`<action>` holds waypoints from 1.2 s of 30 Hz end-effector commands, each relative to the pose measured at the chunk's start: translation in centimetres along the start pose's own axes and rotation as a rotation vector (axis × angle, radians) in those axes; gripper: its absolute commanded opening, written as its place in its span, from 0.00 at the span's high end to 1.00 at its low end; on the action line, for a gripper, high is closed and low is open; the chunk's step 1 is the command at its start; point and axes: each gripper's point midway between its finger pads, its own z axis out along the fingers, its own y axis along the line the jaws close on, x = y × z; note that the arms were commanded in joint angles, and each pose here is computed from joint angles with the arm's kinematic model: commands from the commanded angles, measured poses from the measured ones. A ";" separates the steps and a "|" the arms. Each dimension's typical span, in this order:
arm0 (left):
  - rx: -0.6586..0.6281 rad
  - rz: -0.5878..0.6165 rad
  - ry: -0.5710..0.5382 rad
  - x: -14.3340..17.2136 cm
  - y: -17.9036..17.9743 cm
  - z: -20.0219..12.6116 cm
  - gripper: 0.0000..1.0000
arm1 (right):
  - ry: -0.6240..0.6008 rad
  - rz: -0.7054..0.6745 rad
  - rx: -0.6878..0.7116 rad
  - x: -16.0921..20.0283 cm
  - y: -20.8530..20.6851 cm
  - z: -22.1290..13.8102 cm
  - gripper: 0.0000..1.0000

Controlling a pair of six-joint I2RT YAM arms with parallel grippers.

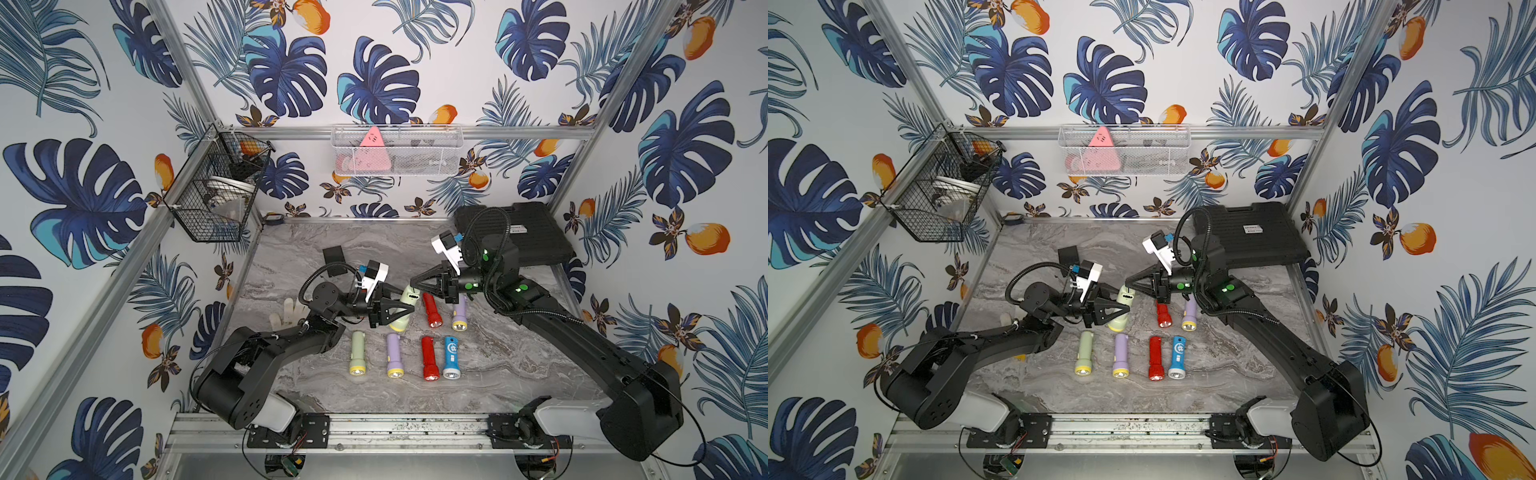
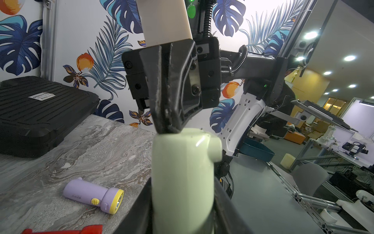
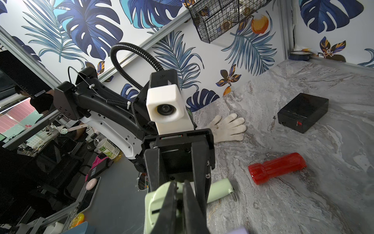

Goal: Close the plug at the bottom of the flashlight
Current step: Close the plug of the flashlight, then place the flashlight at the center of the board.

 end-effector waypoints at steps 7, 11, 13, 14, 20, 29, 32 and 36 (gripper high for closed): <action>0.065 0.216 -0.089 -3.0 -2.4 0.0 1.00 | -0.005 0.059 0.391 0.6 -6.0 -1.8 0.88; 0.064 0.205 -0.088 -3.0 -2.1 0.1 1.00 | -0.074 0.033 0.539 -0.8 -7.7 -3.4 0.82; 0.063 0.199 -0.087 -2.9 -2.0 0.1 1.00 | -0.095 0.018 0.558 -1.4 -7.6 -3.8 0.77; 0.061 0.195 -0.088 -2.9 -1.9 0.1 1.00 | -0.108 0.019 0.572 -1.7 -7.7 -4.1 0.68; 0.056 0.191 -0.094 -3.1 -1.8 0.2 1.00 | -0.163 0.012 0.657 -2.0 -8.4 -5.5 0.53; -0.067 0.128 -0.116 -2.2 1.0 0.0 1.00 | -0.158 0.139 0.976 1.7 -13.1 -9.3 0.00; -0.200 0.073 -0.076 -1.2 3.8 -0.2 1.00 | -0.149 0.194 1.103 3.4 -14.6 -11.3 0.00; -0.414 0.027 0.037 0.6 7.3 -1.1 1.00 | -0.120 0.268 1.158 5.4 -16.0 -13.0 0.00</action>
